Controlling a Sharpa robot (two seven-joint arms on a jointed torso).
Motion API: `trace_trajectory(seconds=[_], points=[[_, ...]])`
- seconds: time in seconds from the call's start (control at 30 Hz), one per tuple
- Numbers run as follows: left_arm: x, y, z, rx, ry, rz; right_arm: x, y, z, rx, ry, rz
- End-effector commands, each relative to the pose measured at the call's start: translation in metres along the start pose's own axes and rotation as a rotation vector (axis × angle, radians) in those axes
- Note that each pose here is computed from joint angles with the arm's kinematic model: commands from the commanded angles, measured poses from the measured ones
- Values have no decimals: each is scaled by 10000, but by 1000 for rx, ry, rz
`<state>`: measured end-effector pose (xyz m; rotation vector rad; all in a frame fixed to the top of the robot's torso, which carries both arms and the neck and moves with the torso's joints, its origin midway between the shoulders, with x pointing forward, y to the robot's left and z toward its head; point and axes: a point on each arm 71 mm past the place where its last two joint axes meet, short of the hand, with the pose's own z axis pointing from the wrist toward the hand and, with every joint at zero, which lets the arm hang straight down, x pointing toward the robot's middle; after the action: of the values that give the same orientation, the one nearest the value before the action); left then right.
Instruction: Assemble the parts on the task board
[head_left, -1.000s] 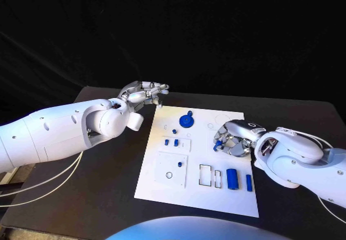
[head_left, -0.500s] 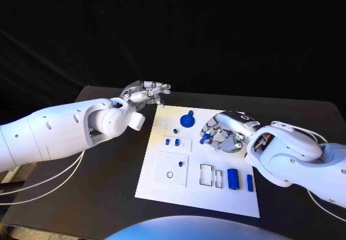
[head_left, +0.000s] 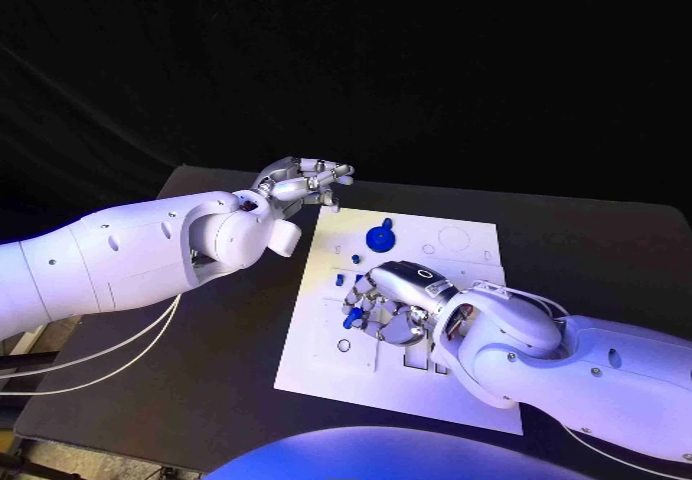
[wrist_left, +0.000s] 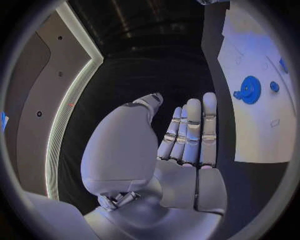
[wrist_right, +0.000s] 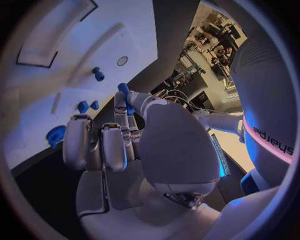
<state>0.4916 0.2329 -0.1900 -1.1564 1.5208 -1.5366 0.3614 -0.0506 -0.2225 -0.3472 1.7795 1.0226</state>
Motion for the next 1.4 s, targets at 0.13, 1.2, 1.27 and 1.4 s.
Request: trace_trajectory(seconds=[0.13, 1.2, 1.27, 1.4], points=[[48, -5, 22, 8, 26, -5, 169, -6, 32, -20, 35, 28], [46, 4, 34, 4, 26, -5, 327, -56, 56, 8, 118, -9], [47, 4, 34, 3, 27, -5, 329, -60, 63, 9, 119, -17], [46, 4, 34, 3, 26, -5, 337, -53, 80, 8, 119, -27]])
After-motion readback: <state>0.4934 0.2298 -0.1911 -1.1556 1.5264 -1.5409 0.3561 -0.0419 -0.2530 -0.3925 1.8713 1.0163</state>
